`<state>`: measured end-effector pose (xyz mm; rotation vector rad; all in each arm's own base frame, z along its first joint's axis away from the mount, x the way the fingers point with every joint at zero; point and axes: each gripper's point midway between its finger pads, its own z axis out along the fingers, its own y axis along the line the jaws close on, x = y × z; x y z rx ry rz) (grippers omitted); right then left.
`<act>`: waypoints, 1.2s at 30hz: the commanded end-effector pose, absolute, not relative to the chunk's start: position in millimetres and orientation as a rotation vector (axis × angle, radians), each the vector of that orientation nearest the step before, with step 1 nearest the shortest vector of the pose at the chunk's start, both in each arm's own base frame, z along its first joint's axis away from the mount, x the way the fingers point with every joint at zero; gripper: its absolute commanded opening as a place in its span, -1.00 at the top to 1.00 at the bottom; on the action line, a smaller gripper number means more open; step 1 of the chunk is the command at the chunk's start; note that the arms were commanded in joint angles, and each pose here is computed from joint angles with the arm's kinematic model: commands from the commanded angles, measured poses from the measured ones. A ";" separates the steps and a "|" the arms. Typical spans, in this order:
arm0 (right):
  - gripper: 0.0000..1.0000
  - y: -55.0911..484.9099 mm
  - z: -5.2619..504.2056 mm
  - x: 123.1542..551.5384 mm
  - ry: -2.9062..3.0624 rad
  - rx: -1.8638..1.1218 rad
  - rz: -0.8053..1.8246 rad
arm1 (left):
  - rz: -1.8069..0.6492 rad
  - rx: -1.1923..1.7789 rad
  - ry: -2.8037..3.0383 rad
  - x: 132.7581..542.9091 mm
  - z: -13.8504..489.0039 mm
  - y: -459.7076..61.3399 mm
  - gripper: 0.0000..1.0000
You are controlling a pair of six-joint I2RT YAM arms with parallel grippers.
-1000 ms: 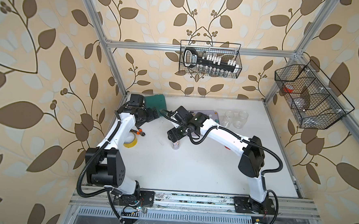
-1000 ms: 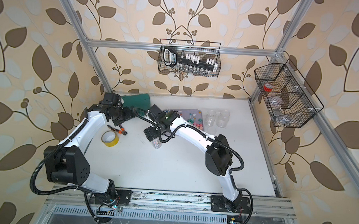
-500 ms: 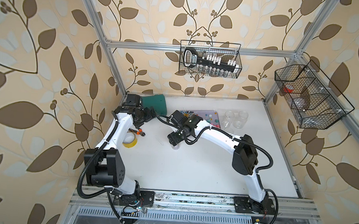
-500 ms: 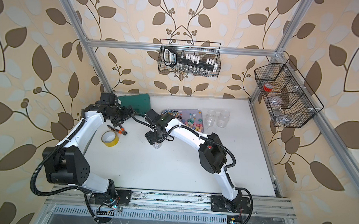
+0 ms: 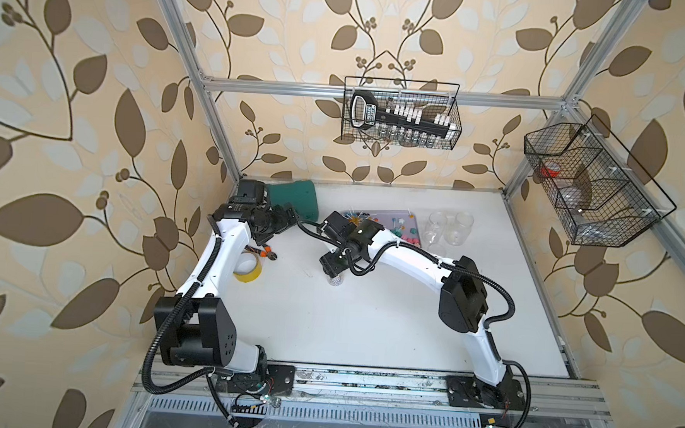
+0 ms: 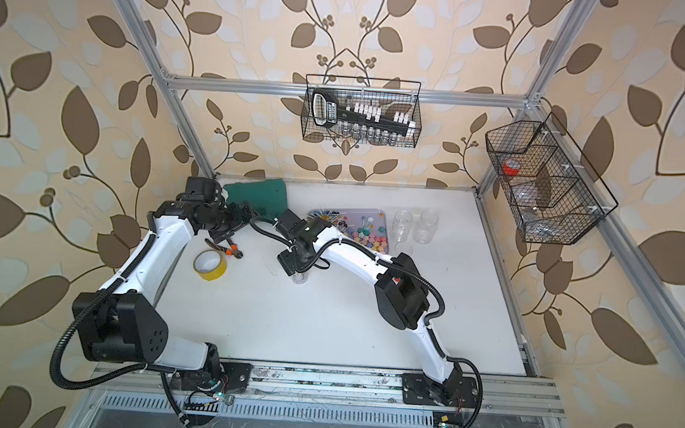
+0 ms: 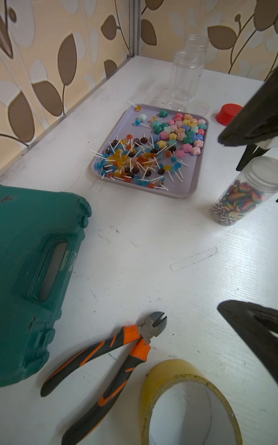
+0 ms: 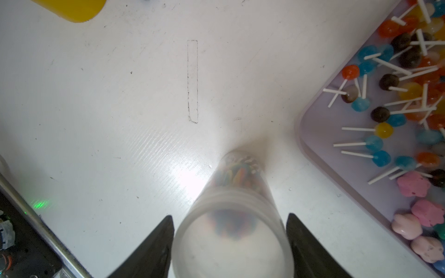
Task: Pour the candies out of the jar
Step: Pick up the jar from the center of the board.
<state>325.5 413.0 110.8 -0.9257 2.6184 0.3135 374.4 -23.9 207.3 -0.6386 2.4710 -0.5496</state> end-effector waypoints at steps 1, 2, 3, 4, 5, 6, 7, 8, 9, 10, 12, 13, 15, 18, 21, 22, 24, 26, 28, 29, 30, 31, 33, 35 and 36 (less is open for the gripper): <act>-0.37 412.4 104.2 323.8 2.628 -0.939 0.284 | -0.579 -0.622 2.425 372.6 228.1 -23.5 -0.98; -0.34 412.2 104.3 323.8 2.627 -0.939 0.282 | -0.582 -0.620 2.423 372.5 228.9 -23.8 -0.98; -0.29 411.7 104.3 324.1 2.627 -0.939 0.279 | -0.583 -0.619 2.426 372.1 227.9 -24.3 -0.98; -0.26 411.1 103.9 324.3 2.627 -0.938 0.275 | -0.584 -0.620 2.424 372.2 228.1 -24.1 -0.98; -0.25 410.6 103.7 324.2 2.627 -0.939 0.273 | -0.587 -0.620 2.423 372.1 228.1 -24.2 -0.98; -0.23 410.1 104.1 324.3 2.626 -0.938 0.271 | -0.586 -0.621 2.423 372.2 228.1 -23.9 -0.98; -0.21 410.1 104.2 324.6 2.623 -0.937 0.271 | -0.587 -0.620 2.424 372.1 228.4 -24.0 -0.98; -0.17 410.4 103.7 324.9 2.621 -0.939 0.271 | -0.587 -0.619 2.424 371.7 228.5 -24.1 -0.98; -0.13 410.2 103.6 324.9 2.621 -0.939 0.269 | -0.586 -0.616 2.424 371.4 229.2 -24.1 -0.98; -0.11 410.3 103.7 325.1 2.619 -0.940 0.270 | -0.586 -0.613 2.422 371.1 230.3 -24.1 -0.98; -0.03 410.8 104.8 325.2 2.616 -0.943 0.272 | -0.581 -0.611 2.420 370.7 231.2 -23.5 -0.98; 0.00 410.9 104.9 325.4 2.614 -0.945 0.272 | -0.580 -0.610 2.420 370.3 231.5 -23.2 -0.98; 0.06 410.4 106.9 325.0 2.609 -0.952 0.273 | -0.581 -0.605 2.420 370.2 231.5 -23.6 -0.98; 0.13 411.4 111.0 324.1 2.600 -0.960 0.286 | -0.592 -0.603 2.421 370.9 231.0 -24.4 -0.98; 0.18 410.1 119.4 325.3 2.590 -0.950 0.304 | -0.614 -0.578 2.417 371.6 233.4 -27.7 -0.98; 0.20 408.9 123.0 326.4 2.585 -0.944 0.309 | -0.621 -0.561 2.416 372.1 234.7 -29.3 -0.98; 0.24 404.8 129.1 328.2 2.581 -0.932 0.317 | -0.625 -0.540 2.416 372.1 235.9 -30.6 -0.98; 0.26 399.4 135.9 331.1 2.580 -0.918 0.338 | -0.637 -0.516 2.413 372.0 237.4 -32.8 -0.98; 0.30 392.5 141.6 332.4 2.585 -0.900 0.358 | -0.658 -0.494 2.405 372.4 239.8 -35.4 -0.98; 0.31 388.1 144.8 334.5 2.586 -0.886 0.364 | -0.672 -0.480 2.403 372.5 240.5 -37.9 -0.98; 0.33 384.4 148.5 336.4 2.584 -0.874 0.370 | -0.685 -0.471 2.399 372.2 241.2 -39.7 -0.98; 0.33 379.7 152.5 338.0 2.582 -0.862 0.374 | -0.701 -0.456 2.393 372.3 243.0 -41.7 -0.98; 0.35 370.9 160.8 340.5 2.576 -0.840 0.392 | -0.724 -0.435 2.382 372.3 246.0 -45.1 -0.98; 0.37 360.0 169.4 344.2 2.569 -0.810 0.401 | -0.749 -0.401 2.371 372.1 249.0 -49.0 -0.98; 0.38 354.9 171.9 346.5 2.566 -0.797 0.395 | -0.761 -0.384 2.365 371.7 251.1 -50.9 -0.98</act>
